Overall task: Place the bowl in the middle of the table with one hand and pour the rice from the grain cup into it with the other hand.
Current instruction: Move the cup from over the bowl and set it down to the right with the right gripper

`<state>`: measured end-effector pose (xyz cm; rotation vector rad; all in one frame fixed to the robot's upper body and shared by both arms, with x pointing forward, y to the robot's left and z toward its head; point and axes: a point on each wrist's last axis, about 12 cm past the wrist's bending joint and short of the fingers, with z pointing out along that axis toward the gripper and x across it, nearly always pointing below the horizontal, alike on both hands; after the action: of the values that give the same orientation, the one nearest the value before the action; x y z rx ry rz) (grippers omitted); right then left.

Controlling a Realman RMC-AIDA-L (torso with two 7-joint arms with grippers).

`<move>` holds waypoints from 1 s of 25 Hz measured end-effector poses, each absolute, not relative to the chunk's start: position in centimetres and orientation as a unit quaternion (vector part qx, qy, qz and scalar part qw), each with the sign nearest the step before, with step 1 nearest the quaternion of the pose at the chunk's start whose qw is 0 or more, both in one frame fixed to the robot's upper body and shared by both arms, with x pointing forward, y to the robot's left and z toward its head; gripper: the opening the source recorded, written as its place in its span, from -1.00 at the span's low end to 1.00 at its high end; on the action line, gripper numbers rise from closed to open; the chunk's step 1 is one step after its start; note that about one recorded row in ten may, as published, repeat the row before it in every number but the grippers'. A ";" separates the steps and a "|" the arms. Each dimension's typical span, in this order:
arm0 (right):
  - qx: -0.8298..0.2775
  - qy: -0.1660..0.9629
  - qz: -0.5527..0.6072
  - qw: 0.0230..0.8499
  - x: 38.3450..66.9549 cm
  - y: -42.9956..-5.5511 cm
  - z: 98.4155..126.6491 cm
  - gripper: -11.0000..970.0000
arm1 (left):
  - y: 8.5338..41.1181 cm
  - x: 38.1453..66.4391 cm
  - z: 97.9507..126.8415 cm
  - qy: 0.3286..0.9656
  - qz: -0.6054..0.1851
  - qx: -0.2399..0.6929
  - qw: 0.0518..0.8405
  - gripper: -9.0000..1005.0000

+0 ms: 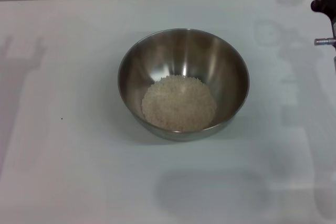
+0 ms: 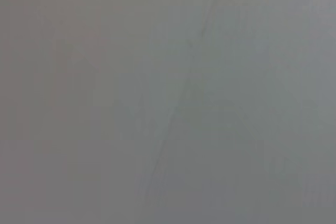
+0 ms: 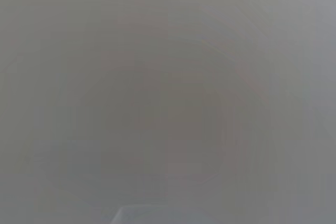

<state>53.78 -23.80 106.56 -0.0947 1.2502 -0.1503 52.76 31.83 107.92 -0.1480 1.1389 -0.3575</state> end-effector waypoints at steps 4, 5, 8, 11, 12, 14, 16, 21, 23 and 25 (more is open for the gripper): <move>-0.030 0.628 -0.066 0.775 54.7 -24.0 105.6 -0.95 | 31.8 52.8 108.0 0.534 -0.167 -0.067 0.826 0.65; -0.026 0.638 -0.065 0.767 54.9 -24.1 105.4 -0.95 | 31.8 52.8 108.0 0.534 -0.167 -0.067 0.826 0.65; -0.022 0.663 -0.061 0.746 55.5 -24.1 104.9 -0.95 | 31.8 52.8 108.1 0.532 -0.168 -0.066 0.828 0.65; -0.022 0.685 -0.057 0.726 56.0 -24.1 104.4 -0.95 | 31.8 52.8 108.1 0.530 -0.168 -0.065 0.829 0.65; -0.020 0.698 -0.052 0.714 56.4 -24.1 104.1 -0.95 | 31.7 52.8 108.1 0.529 -0.168 -0.065 0.829 0.65; -0.019 0.704 -0.048 0.709 56.5 -24.1 104.0 -0.95 | 31.8 52.7 108.1 0.529 -0.168 -0.065 0.829 0.65; -0.017 0.716 -0.040 0.696 56.9 -24.2 103.6 -0.95 | 31.8 52.7 108.1 0.529 -0.168 -0.065 0.829 0.65; -0.021 0.741 -0.029 0.671 57.4 -24.3 102.9 -0.95 | 31.8 52.6 108.2 0.527 -0.168 -0.064 0.831 0.65; -0.023 0.746 -0.026 0.665 57.4 -24.3 102.7 -0.95 | 31.8 52.6 108.2 0.526 -0.168 -0.064 0.831 0.65; -0.025 0.749 -0.025 0.662 57.4 -24.3 102.6 -0.95 | 31.8 52.6 108.2 0.525 -0.169 -0.063 0.832 0.65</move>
<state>57.44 -24.26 102.65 -0.0563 1.6930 -0.0569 52.59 31.75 108.20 -0.1338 1.1120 -0.3577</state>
